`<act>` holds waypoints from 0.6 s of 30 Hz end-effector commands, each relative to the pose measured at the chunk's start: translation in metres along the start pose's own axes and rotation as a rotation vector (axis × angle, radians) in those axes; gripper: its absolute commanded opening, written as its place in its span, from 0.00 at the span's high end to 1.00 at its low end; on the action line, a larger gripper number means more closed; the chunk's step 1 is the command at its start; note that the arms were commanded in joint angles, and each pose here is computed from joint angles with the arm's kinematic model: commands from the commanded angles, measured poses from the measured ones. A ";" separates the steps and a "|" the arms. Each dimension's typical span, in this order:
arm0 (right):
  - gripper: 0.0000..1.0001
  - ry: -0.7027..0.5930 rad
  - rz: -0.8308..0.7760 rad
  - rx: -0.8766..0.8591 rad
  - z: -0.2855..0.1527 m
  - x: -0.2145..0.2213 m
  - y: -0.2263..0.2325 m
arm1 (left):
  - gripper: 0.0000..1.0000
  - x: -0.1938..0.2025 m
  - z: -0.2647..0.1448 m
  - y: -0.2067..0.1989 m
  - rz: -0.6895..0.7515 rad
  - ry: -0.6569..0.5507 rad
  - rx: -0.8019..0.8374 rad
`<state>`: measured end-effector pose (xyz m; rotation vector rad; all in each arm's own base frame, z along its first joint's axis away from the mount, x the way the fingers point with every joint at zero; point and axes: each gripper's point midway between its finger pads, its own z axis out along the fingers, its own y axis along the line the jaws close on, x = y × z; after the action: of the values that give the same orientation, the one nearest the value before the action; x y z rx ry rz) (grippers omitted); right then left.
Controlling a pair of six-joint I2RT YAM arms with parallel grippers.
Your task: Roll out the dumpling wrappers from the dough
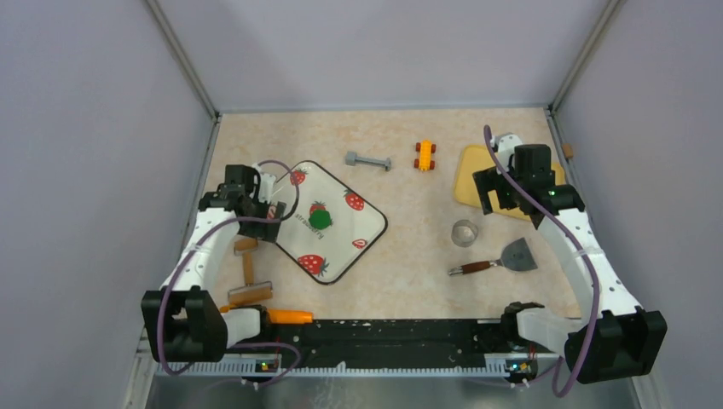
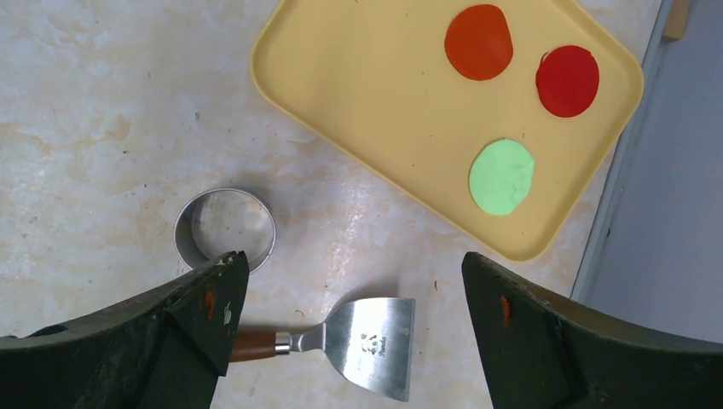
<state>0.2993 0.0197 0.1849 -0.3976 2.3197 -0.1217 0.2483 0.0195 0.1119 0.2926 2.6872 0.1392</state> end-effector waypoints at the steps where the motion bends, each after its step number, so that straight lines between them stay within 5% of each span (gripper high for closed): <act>1: 0.01 -0.089 0.018 0.001 -0.010 -0.025 -0.003 | 0.02 0.025 0.014 0.007 0.052 0.110 -0.040; 10: 0.03 -0.099 -0.154 -0.197 -0.016 -0.026 0.026 | 0.09 0.057 0.038 0.035 -0.002 0.251 -0.150; 18: 0.05 -0.103 -0.155 -0.226 -0.014 -0.033 0.029 | 0.11 0.092 0.055 0.022 -0.122 0.274 0.093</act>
<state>0.2934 0.0506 0.1915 -0.6517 2.2711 0.0615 0.2029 0.0763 0.0416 0.1024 2.9891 0.2201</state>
